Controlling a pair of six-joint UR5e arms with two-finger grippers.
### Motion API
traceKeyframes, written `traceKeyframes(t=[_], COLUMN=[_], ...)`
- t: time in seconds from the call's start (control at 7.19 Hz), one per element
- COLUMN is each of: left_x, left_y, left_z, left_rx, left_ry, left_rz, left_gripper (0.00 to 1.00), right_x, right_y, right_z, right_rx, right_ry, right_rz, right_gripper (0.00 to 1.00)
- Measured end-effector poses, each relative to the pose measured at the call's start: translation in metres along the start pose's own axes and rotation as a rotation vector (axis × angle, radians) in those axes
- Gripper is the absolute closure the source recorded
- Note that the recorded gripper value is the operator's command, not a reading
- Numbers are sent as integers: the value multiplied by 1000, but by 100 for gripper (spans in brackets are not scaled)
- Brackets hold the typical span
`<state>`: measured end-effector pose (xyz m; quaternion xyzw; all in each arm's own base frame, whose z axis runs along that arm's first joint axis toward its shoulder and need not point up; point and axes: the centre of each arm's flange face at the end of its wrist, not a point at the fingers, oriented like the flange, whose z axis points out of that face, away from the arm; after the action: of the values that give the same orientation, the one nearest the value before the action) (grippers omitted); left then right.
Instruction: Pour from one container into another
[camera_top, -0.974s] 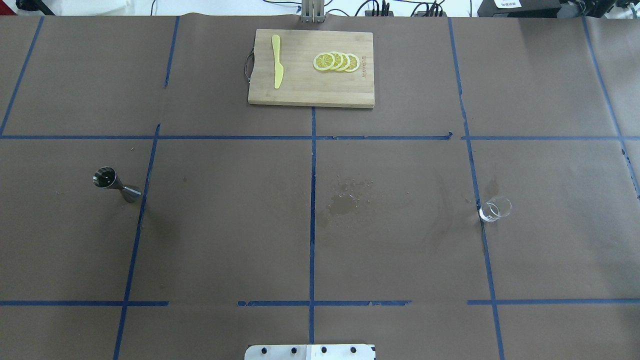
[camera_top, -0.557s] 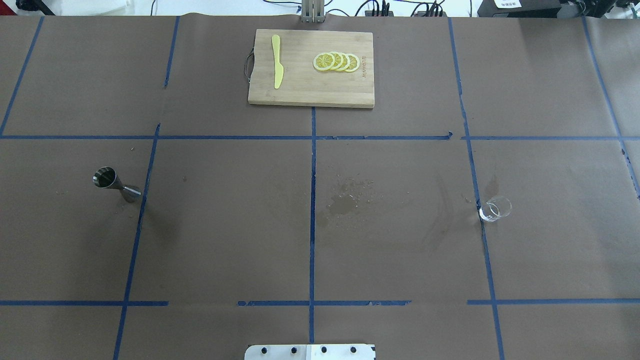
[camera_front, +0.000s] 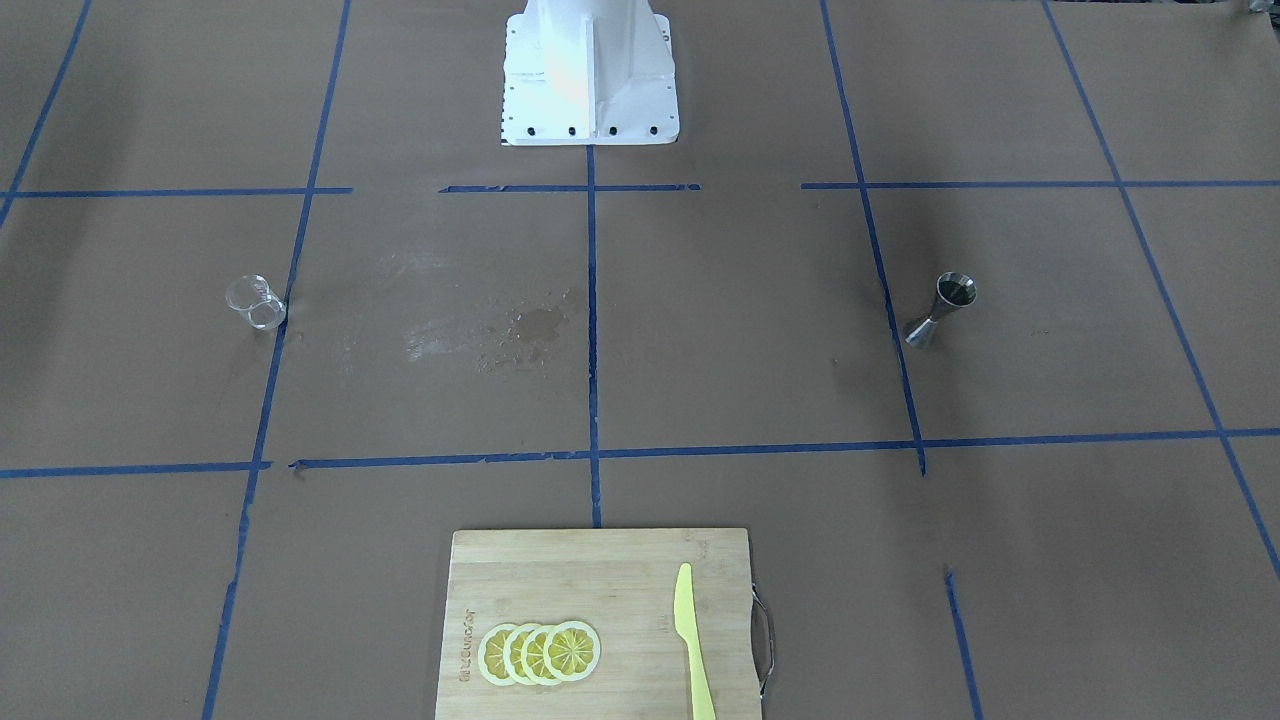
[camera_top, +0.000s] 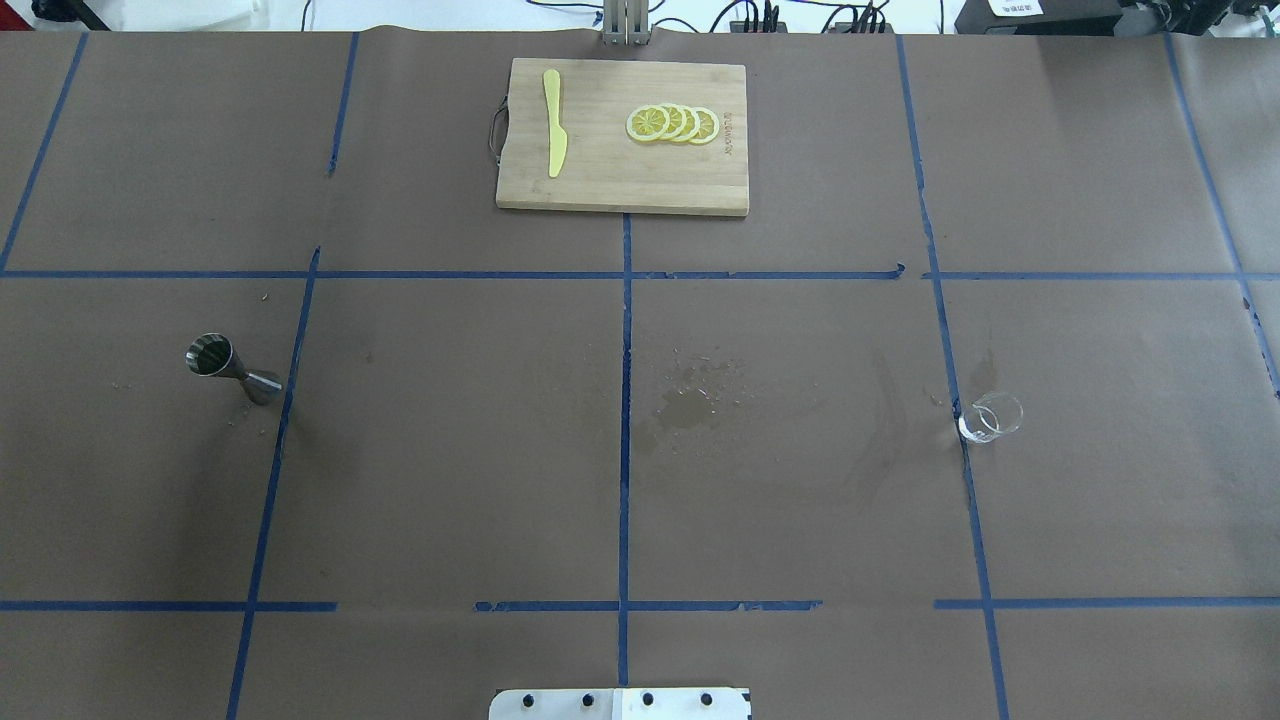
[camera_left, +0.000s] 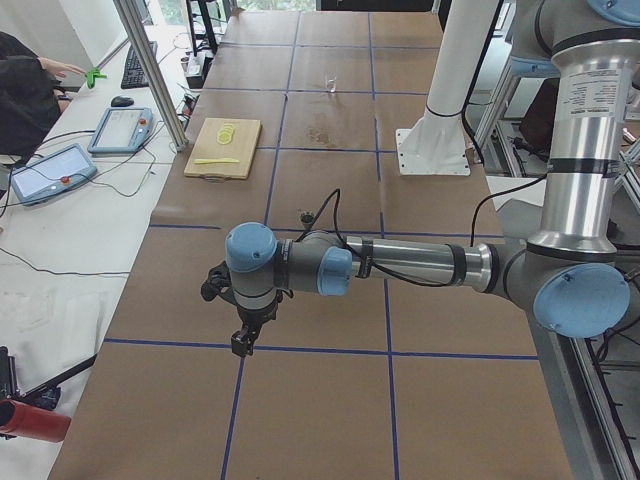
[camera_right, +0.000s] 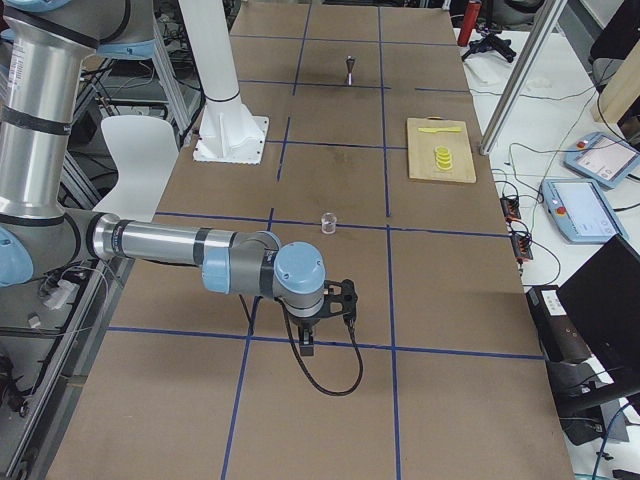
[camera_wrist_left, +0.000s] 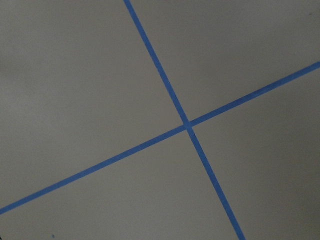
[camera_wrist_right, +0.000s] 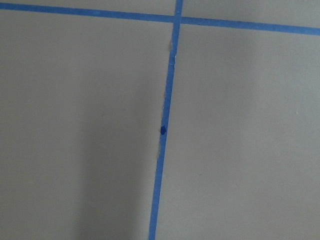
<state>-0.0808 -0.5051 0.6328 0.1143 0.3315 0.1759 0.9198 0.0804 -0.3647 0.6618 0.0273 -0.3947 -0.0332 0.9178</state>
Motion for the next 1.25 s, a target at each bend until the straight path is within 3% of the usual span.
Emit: traceKeyframes(t=[0.56,0.97,1.25], left_x=[-2,3,6], left_y=[1,23,33], left_z=[-2,2,3], left_rx=[-1,-4,-4], left_ry=[-39,-37,-34], left_rz=[0,-146,-174], left_gripper=[0,0,0], right_x=[9,6,2], right_y=[-6,-9,-14], right_z=[7,6,2], right_rx=[-8,-2,7], right_ry=[-15,-41,-47], right_rz=[30,47,115], right_gripper=[0,0,0])
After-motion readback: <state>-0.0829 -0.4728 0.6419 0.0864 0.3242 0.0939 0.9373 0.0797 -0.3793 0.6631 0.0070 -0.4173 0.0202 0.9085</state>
